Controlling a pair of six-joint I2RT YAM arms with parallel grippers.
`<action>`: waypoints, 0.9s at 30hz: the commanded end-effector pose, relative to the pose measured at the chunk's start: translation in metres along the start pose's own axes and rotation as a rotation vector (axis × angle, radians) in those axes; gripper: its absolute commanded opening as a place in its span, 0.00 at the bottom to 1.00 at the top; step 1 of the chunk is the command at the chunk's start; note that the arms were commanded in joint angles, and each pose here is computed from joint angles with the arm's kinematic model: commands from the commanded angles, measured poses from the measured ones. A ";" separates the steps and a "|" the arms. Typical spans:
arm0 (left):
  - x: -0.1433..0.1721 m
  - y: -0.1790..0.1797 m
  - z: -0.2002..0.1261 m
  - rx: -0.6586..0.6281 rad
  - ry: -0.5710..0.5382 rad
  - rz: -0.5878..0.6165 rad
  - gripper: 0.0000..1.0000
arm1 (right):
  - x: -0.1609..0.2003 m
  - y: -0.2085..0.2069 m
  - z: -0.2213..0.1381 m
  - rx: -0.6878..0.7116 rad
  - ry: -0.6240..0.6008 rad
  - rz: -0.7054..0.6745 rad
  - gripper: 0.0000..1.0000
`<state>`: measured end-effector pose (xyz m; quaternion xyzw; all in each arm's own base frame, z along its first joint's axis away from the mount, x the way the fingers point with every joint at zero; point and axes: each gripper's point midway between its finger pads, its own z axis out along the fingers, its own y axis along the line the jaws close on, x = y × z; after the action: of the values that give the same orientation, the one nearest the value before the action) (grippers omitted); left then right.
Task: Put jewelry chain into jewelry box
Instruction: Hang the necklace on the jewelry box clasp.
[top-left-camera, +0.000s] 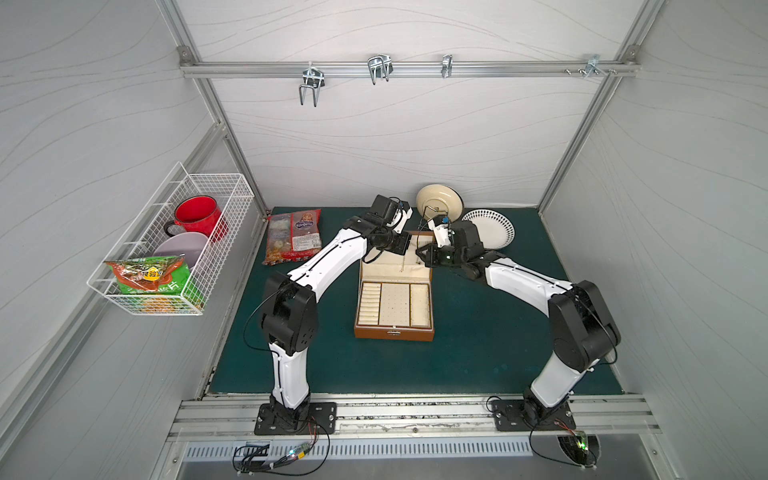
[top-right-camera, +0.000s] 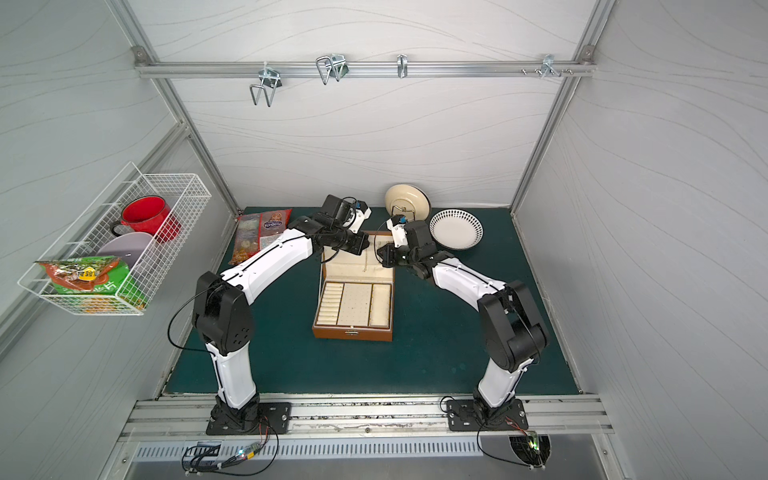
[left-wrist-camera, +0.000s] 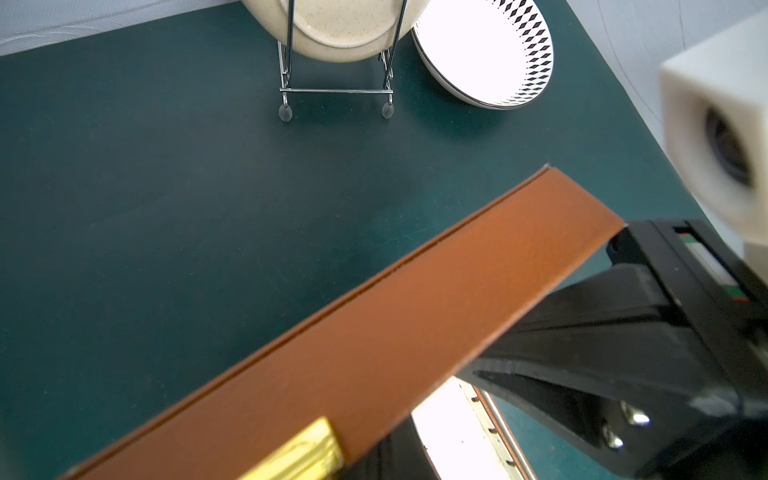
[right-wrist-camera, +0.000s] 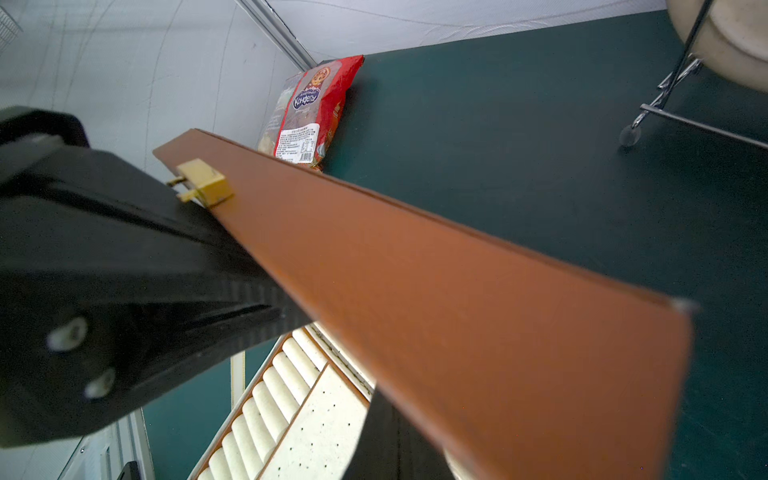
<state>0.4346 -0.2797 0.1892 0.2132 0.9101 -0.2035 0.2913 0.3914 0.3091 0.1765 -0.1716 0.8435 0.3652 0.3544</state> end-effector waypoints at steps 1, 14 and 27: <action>-0.024 0.004 -0.010 -0.023 -0.068 -0.004 0.00 | -0.005 -0.001 -0.003 -0.002 -0.007 0.018 0.00; -0.025 0.009 -0.012 -0.056 -0.061 -0.025 0.00 | -0.011 0.001 -0.003 -0.013 -0.012 0.038 0.00; -0.031 0.006 -0.008 -0.043 -0.037 -0.070 0.00 | -0.015 -0.003 -0.001 0.014 0.009 0.084 0.00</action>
<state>0.4387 -0.2769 0.2052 0.1834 0.9207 -0.1972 0.2824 0.3985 0.3116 0.1964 -0.1516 0.8396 0.3827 0.3545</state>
